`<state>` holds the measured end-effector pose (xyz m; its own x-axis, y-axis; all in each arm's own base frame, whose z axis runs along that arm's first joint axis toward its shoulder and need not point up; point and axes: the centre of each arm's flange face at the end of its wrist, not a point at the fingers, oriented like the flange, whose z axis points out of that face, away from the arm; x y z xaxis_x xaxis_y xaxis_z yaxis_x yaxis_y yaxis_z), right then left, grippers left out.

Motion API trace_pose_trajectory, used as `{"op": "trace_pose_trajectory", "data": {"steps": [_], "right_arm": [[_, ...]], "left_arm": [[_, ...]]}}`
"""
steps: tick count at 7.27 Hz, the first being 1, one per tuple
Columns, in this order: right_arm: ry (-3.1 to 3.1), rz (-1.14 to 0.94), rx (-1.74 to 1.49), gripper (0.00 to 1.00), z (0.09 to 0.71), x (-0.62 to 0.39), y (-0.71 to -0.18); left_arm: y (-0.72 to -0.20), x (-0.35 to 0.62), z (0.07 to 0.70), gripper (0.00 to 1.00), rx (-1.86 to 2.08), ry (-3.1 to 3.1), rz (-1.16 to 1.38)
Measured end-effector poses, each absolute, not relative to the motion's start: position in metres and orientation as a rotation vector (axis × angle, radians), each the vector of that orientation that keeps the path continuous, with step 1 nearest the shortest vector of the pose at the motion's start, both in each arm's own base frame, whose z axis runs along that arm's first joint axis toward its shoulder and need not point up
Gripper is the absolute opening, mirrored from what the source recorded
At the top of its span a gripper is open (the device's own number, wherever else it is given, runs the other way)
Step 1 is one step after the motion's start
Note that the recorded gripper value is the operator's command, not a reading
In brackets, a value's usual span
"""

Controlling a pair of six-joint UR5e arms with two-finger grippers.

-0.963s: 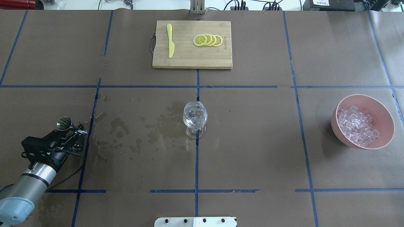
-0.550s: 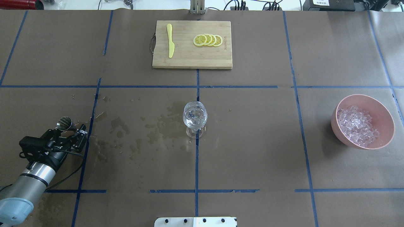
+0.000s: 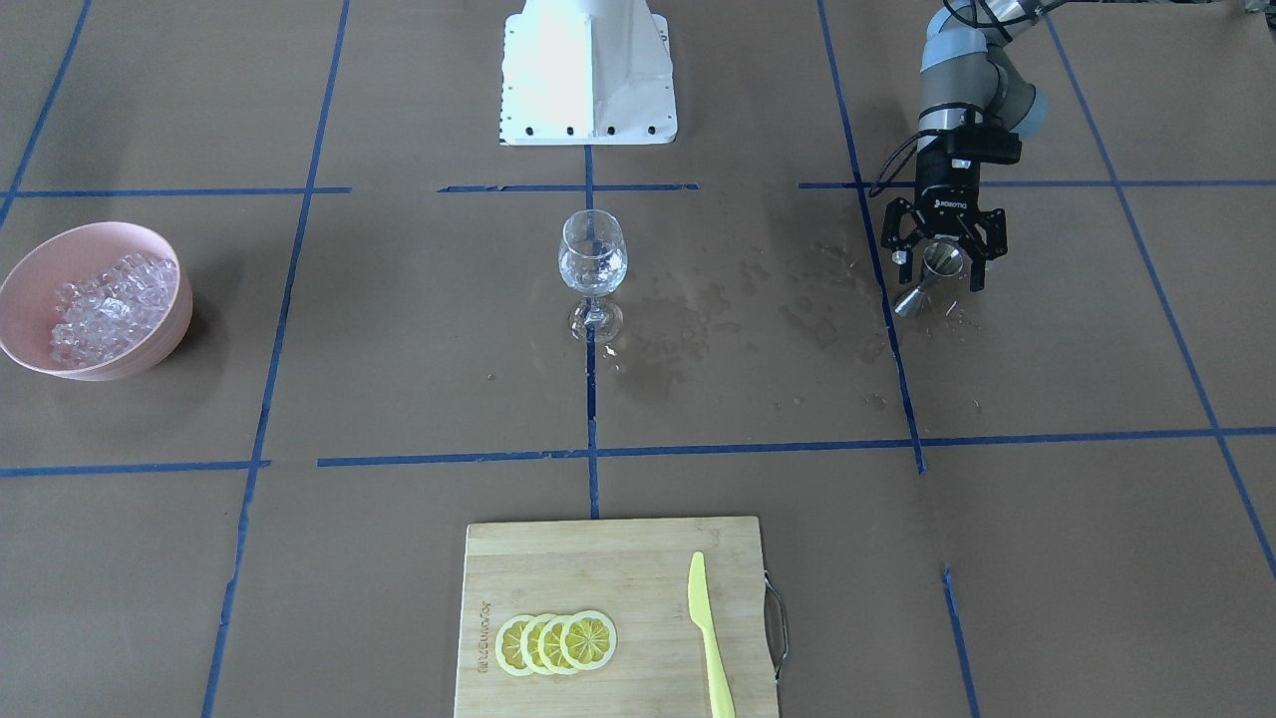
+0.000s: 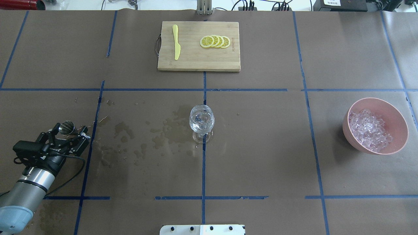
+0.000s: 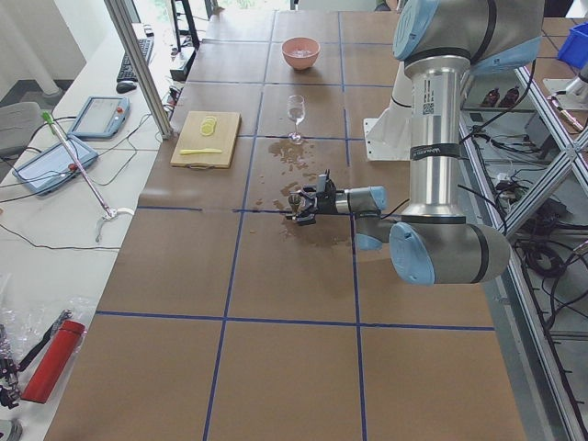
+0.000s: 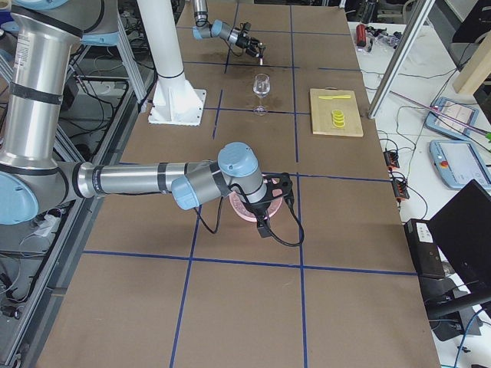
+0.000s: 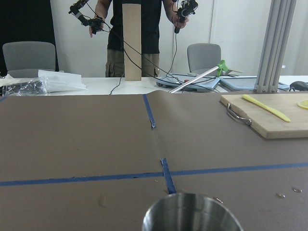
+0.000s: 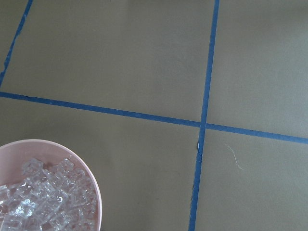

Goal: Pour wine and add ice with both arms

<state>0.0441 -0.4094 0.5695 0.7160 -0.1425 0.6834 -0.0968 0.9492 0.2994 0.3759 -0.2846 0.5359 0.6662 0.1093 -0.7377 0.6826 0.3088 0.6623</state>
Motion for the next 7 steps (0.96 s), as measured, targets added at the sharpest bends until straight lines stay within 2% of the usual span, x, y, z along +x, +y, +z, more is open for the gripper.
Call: {"op": "trace_pose_trajectory", "data": {"steps": [4,7], "right_arm": [[-0.776,-0.027,0.328,1.00,0.569,0.044,-0.409],[-0.776,-0.027,0.328,1.00,0.569,0.044,-0.409]], "left_arm": [[-0.283,0.352,0.517,1.00,1.308,0.852,-0.478],[-0.280,0.331,0.475,1.00,1.387,0.882,-0.427]]}}
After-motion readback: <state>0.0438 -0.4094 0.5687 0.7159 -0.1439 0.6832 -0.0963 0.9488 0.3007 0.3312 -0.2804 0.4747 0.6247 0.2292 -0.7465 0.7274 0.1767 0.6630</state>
